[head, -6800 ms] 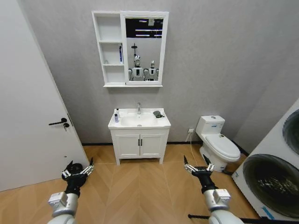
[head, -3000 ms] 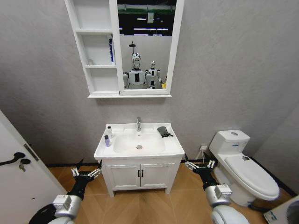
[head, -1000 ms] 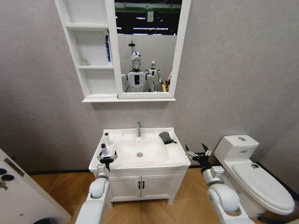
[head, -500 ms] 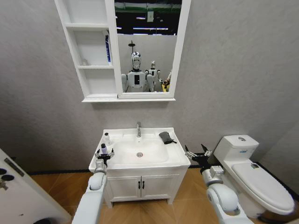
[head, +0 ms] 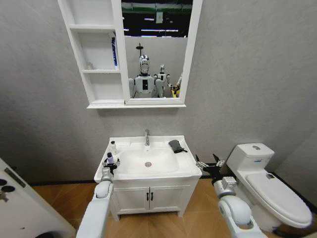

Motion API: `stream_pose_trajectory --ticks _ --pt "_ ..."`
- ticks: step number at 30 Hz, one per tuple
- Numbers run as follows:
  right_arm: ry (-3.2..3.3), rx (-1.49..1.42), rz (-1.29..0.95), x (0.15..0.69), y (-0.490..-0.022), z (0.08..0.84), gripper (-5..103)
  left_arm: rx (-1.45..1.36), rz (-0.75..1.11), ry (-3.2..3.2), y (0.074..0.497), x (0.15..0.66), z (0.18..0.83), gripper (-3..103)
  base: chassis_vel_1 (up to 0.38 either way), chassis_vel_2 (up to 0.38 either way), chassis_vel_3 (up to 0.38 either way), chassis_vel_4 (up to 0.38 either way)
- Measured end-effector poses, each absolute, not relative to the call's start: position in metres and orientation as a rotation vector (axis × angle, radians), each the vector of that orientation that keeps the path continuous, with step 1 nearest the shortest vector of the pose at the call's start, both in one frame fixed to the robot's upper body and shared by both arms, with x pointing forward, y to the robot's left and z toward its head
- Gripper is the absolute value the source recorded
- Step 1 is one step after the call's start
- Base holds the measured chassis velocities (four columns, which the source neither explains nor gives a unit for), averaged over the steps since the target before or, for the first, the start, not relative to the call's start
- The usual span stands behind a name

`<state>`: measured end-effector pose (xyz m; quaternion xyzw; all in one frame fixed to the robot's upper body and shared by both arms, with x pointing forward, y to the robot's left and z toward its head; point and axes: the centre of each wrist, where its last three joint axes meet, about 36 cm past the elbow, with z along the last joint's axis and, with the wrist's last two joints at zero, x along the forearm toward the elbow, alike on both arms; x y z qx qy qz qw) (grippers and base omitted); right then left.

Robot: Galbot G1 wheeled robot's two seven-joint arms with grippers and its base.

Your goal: Move facial cleanser and shampoo from washbasin to cabinet, then wipe washbasin with towel.

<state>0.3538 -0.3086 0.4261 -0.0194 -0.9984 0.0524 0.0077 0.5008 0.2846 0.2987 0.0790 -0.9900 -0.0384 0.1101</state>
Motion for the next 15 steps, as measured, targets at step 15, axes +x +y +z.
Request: stream_pose_trajectory --ticks 15 --pt "-3.120 -0.057 0.163 0.3491 -0.3065 0.4267 100 0.247 -0.101 -2.901 0.2902 0.5012 0.2947 42 0.000 0.000 0.000 0.000"
